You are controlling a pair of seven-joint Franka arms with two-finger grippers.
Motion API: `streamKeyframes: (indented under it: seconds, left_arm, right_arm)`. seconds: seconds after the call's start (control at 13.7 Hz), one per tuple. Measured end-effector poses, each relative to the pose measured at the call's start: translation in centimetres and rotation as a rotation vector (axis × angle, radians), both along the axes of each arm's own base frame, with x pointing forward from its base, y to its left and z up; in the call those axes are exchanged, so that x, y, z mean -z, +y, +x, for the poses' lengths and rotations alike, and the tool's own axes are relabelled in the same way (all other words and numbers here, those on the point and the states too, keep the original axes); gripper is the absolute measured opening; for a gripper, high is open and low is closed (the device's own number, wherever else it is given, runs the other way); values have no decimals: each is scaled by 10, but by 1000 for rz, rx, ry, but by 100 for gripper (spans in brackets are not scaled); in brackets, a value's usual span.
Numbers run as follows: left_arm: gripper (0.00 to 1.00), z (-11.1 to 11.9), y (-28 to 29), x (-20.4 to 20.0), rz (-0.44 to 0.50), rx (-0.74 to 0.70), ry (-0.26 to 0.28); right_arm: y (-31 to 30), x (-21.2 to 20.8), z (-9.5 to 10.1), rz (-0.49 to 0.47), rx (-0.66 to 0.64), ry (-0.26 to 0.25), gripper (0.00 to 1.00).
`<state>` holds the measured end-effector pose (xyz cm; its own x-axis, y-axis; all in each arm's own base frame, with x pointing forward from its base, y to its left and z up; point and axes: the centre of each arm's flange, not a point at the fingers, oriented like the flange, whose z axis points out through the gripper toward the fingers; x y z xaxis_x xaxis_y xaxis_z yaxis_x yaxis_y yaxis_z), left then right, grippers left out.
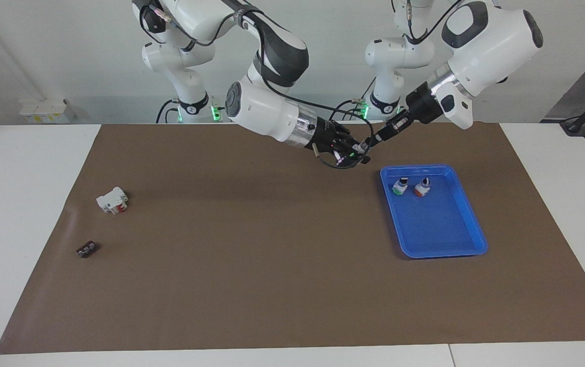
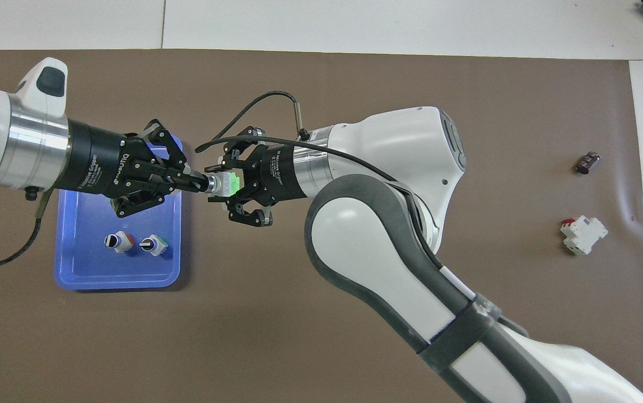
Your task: Turn and place switch with both arms
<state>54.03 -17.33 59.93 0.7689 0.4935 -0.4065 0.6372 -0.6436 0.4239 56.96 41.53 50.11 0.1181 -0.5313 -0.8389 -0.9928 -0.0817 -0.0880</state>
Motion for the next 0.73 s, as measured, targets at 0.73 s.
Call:
streamKeyframes:
  seconds: [0.73]
  left_arm:
    - [11,-3,-1,-1,93,561,-365]
  right_arm:
    - [9,5,-4,-1,5,8,42]
